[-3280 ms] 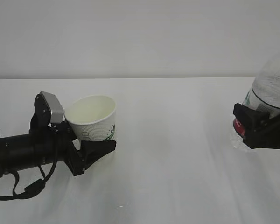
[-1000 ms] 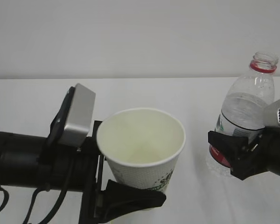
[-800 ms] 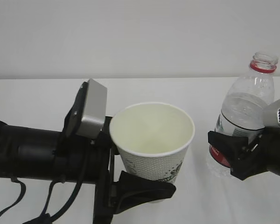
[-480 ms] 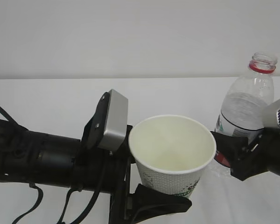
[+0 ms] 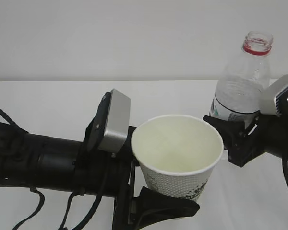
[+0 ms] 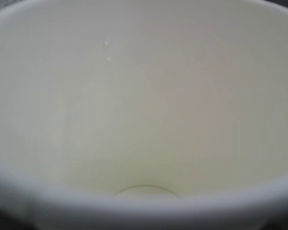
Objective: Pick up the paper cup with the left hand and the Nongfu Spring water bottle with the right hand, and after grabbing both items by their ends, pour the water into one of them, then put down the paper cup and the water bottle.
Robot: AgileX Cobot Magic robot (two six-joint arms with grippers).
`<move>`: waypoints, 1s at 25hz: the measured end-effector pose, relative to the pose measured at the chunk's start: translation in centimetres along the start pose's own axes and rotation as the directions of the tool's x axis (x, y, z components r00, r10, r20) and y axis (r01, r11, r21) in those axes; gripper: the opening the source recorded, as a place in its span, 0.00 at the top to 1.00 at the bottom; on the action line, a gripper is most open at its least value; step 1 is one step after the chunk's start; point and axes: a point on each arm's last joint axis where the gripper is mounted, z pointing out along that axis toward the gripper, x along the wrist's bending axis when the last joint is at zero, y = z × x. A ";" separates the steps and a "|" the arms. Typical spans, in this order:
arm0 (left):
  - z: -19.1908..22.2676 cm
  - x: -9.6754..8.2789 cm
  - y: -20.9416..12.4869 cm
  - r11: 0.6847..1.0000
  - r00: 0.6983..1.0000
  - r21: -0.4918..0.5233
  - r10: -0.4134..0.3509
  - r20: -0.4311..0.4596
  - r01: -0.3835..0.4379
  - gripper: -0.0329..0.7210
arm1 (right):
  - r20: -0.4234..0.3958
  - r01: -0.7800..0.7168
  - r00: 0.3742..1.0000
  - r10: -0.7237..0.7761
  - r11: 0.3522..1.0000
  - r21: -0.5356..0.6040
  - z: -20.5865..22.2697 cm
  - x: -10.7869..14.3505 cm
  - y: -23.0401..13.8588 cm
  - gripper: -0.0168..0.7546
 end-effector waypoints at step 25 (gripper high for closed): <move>0.0 0.5 0.1 1.000 0.999 -0.015 0.008 -0.050 -0.009 0.23 | 0.030 0.426 0.904 -0.426 0.904 0.026 -1.5 -1.2 5.8 0.32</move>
